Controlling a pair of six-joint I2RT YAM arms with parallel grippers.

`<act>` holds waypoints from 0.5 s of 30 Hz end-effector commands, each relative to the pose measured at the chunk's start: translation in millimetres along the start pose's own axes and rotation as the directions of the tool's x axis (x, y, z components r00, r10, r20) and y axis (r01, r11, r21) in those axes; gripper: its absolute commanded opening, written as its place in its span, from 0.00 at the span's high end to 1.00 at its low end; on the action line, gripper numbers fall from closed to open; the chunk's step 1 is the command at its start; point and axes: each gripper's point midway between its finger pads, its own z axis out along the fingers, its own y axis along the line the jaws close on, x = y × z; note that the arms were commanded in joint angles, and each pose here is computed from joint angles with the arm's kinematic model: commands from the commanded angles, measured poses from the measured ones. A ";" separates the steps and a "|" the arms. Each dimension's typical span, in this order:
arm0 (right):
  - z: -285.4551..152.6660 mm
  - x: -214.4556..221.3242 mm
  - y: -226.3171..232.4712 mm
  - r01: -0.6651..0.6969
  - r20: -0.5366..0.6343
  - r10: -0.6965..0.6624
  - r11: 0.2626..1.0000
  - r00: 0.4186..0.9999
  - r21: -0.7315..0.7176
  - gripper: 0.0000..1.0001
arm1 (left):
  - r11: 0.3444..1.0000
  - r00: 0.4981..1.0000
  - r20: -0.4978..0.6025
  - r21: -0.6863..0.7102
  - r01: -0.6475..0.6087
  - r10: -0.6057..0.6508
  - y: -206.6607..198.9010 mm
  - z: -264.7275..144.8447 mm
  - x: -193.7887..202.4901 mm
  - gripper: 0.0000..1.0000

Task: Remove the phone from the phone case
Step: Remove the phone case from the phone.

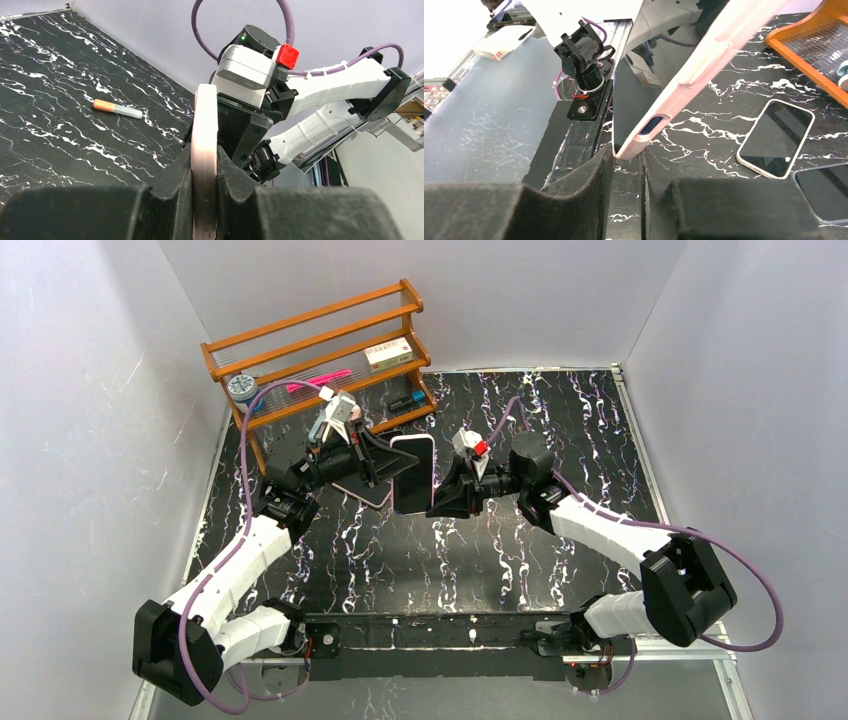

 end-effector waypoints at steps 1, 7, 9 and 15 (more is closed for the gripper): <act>4.6 -25.2 0.9 0.077 0.038 -0.076 0.997 0.996 -0.028 0.75 | 0.997 0.997 0.054 0.052 -0.050 0.047 -18.3 -1.7 -17.6 1.00; 3.1 -22.4 0.8 0.138 0.026 -0.138 0.990 0.990 -0.034 0.96 | 0.999 0.998 0.060 0.035 0.024 -0.026 -15.3 -0.1 -18.2 1.00; 2.8 -22.0 -0.8 0.181 0.019 -0.181 0.983 0.983 -0.032 0.99 | 0.997 0.996 0.060 0.034 0.063 -0.065 -15.3 1.4 -19.6 1.00; 1.1 -26.0 -4.6 0.307 0.002 -0.307 0.951 0.952 -0.027 0.99 | 0.990 0.988 0.058 0.039 0.138 -0.140 -18.4 2.3 -21.5 1.00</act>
